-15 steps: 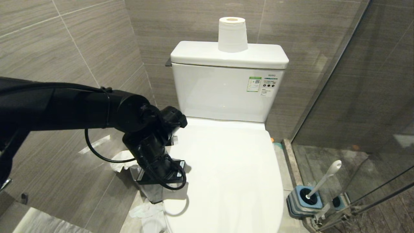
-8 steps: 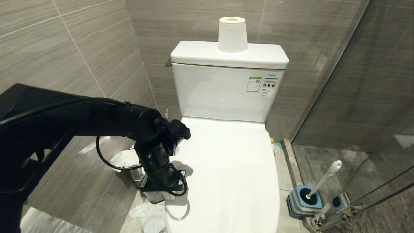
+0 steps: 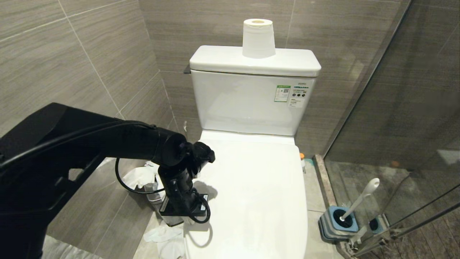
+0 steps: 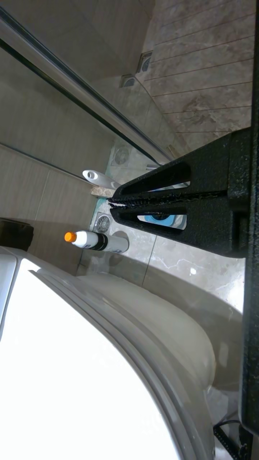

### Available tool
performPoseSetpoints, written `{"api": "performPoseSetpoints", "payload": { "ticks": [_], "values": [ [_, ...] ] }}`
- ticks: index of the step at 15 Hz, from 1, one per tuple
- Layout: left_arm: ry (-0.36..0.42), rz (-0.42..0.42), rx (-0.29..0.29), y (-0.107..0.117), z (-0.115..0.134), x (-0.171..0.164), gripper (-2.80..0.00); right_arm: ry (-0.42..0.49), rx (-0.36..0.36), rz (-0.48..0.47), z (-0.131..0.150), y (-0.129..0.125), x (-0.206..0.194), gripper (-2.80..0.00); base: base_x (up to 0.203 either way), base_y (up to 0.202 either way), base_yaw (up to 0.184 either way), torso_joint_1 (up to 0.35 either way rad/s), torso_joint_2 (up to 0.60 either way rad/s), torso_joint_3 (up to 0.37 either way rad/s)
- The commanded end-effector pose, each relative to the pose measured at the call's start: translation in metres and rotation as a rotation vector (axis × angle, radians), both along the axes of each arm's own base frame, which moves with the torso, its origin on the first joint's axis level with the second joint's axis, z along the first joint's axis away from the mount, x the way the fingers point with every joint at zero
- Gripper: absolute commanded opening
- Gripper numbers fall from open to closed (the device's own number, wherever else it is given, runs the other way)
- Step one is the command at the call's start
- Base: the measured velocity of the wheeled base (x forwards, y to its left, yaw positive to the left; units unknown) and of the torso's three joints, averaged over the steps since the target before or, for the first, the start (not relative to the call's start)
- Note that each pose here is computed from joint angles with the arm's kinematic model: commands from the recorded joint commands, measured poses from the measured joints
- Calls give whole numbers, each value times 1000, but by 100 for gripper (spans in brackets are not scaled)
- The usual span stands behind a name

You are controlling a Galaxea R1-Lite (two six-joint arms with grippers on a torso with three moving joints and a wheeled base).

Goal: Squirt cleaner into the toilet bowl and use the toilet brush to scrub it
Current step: Close the toilet lid

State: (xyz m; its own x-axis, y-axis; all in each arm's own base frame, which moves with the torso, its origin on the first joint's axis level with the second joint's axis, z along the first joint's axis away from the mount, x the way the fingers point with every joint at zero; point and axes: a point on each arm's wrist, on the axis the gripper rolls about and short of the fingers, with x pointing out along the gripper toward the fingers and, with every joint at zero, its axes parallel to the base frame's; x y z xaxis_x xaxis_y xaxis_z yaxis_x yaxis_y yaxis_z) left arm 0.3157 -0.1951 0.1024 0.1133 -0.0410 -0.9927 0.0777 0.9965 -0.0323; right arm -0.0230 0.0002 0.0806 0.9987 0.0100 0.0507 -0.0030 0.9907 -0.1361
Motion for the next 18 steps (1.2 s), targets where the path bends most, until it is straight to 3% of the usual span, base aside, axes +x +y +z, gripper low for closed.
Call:
{"api": "performPoseSetpoints", "payload": {
  "ticks": [1, 9, 11, 15, 18],
  "values": [
    [15, 4, 9, -1, -6, 1, -280, 0, -2, 1, 0, 0, 0, -280, 0, 0, 0, 0, 0, 0],
    [-6, 4, 1, -1, -14, 2, -280, 0, -2, 1, 0, 0, 0, -280, 0, 0, 0, 0, 0, 0],
    [-59, 2, -30, 2, 8, -3, -280, 0, -2, 1, 0, 0, 0, -280, 0, 0, 0, 0, 0, 0],
    [-220, -17, -143, 13, 78, -28, -280, 0, -1, 1, 0, 0, 0, -280, 0, 0, 0, 0, 0, 0],
    [-348, -76, -217, 26, 126, -54, -280, 0, -2, 1, 0, 0, 0, -280, 0, 0, 0, 0, 0, 0]
  ]
}}
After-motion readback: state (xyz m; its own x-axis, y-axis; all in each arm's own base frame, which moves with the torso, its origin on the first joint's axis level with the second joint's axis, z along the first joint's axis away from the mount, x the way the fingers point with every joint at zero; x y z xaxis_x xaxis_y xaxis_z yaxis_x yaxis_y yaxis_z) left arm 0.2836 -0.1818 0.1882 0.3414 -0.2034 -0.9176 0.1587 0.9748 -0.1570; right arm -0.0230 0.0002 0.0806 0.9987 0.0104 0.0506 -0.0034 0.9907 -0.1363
